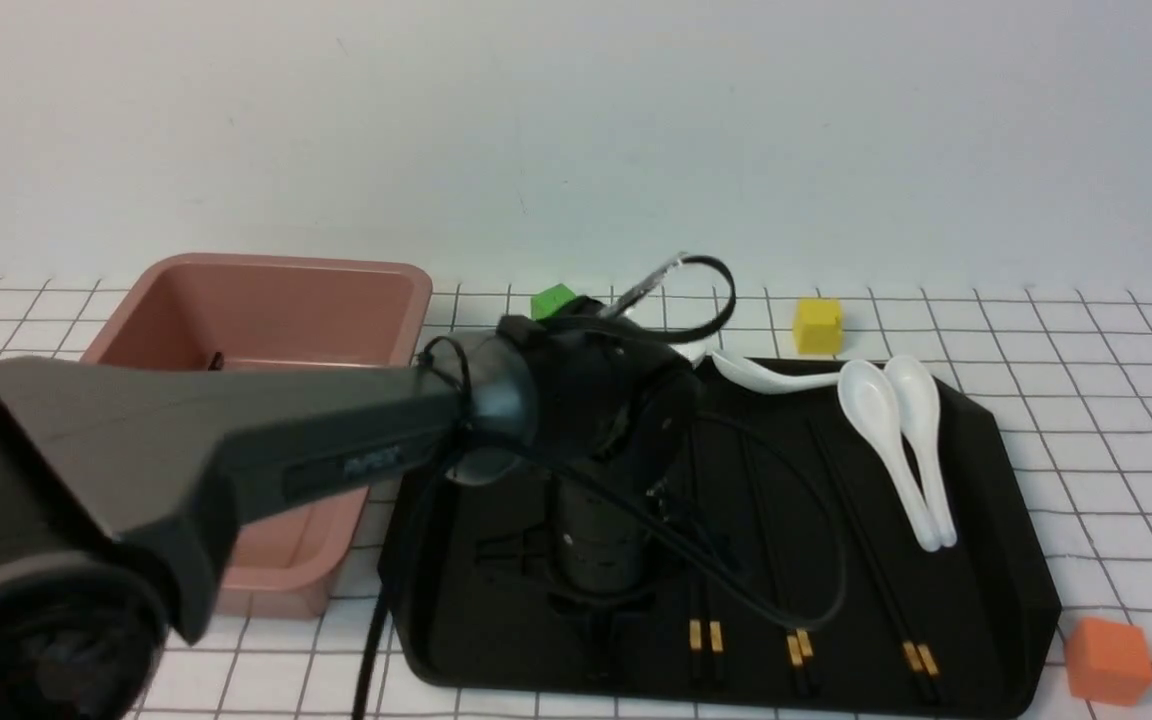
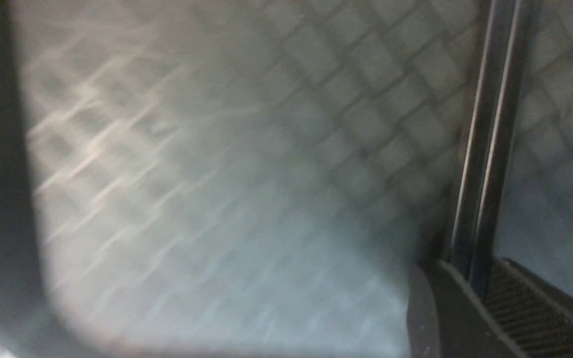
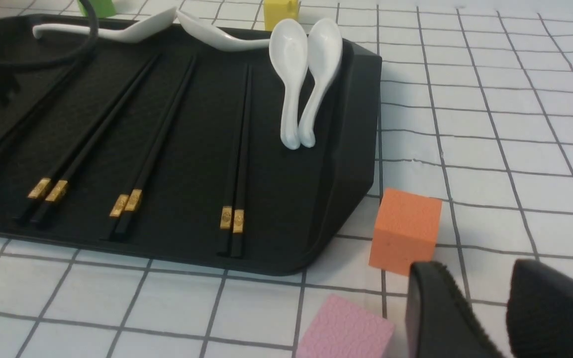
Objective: On white black tablecloth take chopsticks from black tray and put them in box.
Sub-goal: 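Place the chopsticks into the pink bin with the left gripper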
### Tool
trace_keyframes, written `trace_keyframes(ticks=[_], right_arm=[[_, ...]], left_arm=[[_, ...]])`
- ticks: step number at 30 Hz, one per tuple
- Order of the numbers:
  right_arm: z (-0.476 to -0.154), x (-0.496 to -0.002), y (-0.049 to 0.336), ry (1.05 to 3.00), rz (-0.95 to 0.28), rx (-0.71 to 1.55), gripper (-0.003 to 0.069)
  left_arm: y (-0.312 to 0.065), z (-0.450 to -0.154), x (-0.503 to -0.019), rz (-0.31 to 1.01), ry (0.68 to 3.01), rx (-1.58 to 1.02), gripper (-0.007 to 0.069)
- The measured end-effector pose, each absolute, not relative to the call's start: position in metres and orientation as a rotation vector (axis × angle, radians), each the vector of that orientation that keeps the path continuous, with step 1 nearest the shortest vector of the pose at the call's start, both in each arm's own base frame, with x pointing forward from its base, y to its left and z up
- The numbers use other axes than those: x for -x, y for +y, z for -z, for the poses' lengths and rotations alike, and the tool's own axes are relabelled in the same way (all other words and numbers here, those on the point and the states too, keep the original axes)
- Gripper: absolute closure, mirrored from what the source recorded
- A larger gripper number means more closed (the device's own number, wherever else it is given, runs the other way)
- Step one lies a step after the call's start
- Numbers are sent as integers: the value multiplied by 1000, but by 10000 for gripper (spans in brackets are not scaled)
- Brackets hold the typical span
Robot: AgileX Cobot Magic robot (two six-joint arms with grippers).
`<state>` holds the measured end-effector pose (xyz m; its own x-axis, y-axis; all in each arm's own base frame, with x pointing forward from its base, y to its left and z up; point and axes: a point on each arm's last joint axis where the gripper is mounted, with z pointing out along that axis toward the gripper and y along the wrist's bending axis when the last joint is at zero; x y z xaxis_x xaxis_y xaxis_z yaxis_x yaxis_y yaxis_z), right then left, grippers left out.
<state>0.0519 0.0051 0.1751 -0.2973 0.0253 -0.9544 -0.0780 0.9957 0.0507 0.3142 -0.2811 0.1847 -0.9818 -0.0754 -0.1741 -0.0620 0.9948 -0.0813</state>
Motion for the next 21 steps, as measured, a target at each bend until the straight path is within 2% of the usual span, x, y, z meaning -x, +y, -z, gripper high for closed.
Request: trace_keyframes(ticks=[5,6,7,9,12,14,21], right_arm=[[-175,-52,5,1870,-101,38,419],[-175,-52,5,1870,-101,38,419],[-175,-52,5,1870,-101,38,419],[-175,-52,5,1870,-101,38,419],[-175,-52,5,1870,-101,38,419],[-175,-52,5,1870,-101,38,419],[-175,-52,5,1870,-101,38,419]], left_arm=[[-242,-288,-297,198,2807,158,535],[-239,-292,-296,194,2799,161,535],[-216,-314,-296,165,2766,192,535],[-181,-332,-300,104,2745,239,535],[-144,-329,-314,55,2746,295,535],[-120,-312,-327,58,2745,316,535],[-84,-264,-346,22,2785,323,522]])
